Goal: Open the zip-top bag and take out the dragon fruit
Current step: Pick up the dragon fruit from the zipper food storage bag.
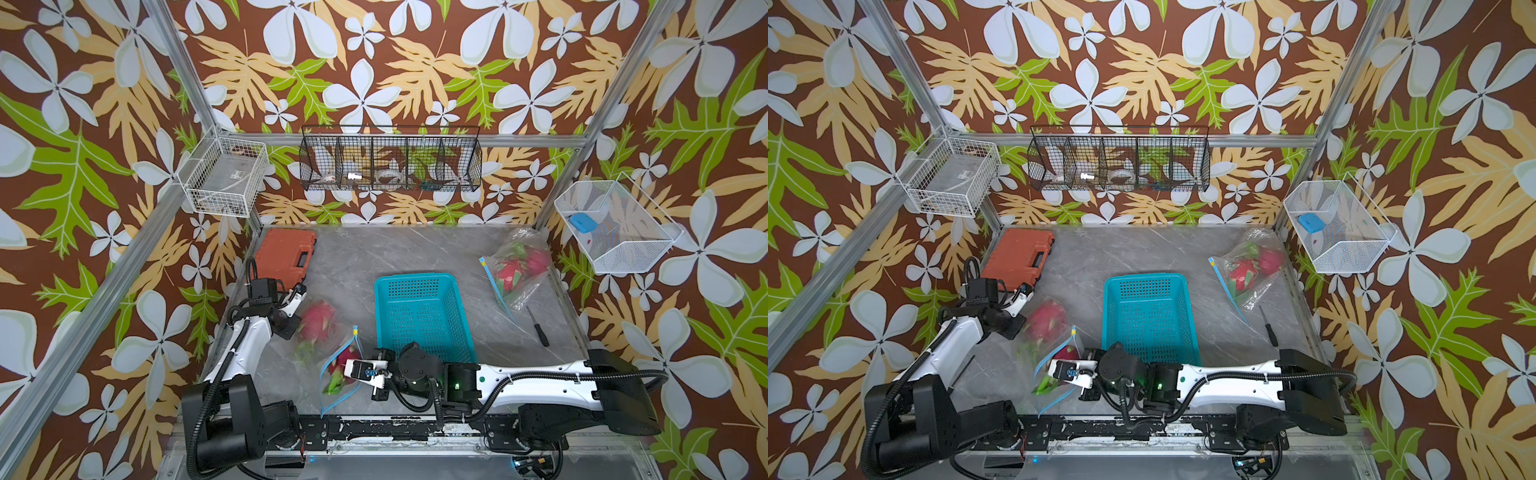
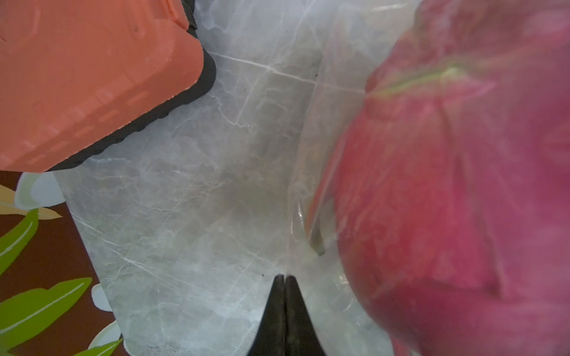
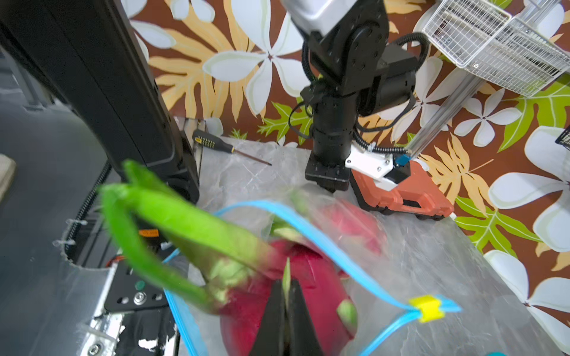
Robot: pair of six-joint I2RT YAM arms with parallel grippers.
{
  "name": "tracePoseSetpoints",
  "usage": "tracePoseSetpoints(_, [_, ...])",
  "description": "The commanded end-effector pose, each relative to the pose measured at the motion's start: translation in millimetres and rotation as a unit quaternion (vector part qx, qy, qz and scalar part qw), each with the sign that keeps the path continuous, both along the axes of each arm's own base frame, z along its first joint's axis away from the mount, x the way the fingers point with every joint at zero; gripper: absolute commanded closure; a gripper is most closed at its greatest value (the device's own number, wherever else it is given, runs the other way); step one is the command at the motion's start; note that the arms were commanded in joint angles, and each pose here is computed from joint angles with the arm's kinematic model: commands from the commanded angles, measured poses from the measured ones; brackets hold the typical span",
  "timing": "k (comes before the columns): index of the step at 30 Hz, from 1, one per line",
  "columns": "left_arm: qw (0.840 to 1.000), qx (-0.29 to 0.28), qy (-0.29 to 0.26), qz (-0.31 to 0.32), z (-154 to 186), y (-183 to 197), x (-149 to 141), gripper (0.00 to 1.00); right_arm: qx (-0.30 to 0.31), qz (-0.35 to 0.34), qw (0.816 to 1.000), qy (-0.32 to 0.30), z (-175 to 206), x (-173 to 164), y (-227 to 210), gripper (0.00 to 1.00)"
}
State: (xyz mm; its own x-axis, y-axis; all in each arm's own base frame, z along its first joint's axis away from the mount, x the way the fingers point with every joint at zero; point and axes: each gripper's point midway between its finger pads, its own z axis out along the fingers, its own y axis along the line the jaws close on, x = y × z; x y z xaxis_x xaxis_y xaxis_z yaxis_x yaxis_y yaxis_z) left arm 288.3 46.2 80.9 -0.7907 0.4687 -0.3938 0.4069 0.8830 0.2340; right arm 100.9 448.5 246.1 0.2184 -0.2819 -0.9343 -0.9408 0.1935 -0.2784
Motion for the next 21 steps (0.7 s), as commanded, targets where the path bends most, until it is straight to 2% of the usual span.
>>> tracePoseSetpoints(1, [1.0, -0.01, -0.015, 0.003, 6, -2, 4, 1.0, 0.067, 0.06, 0.995, 0.041, 38, -20, 8, 1.0])
tracePoseSetpoints(4, [1.0, -0.015, -0.019, 0.002, 10, -4, 3, 1.0, 0.103, 0.064, 0.991, 0.061, 60, -15, 1, 1.0])
tracePoseSetpoints(9, [0.999, -0.035, -0.032, -0.007, 23, -13, 2, 1.0, 0.149, 0.03, 0.986, 0.075, 94, 8, -30, 1.0])
tracePoseSetpoints(15, [0.996, -0.082, -0.037, -0.029, 31, -32, -8, 1.0, 0.171, -0.078, 0.978, 0.095, 103, 65, -86, 1.0])
tracePoseSetpoints(21, [0.994, -0.102, -0.031, -0.035, 32, -41, -18, 1.0, 0.172, -0.178, 0.965, 0.089, 92, 117, -142, 1.0])
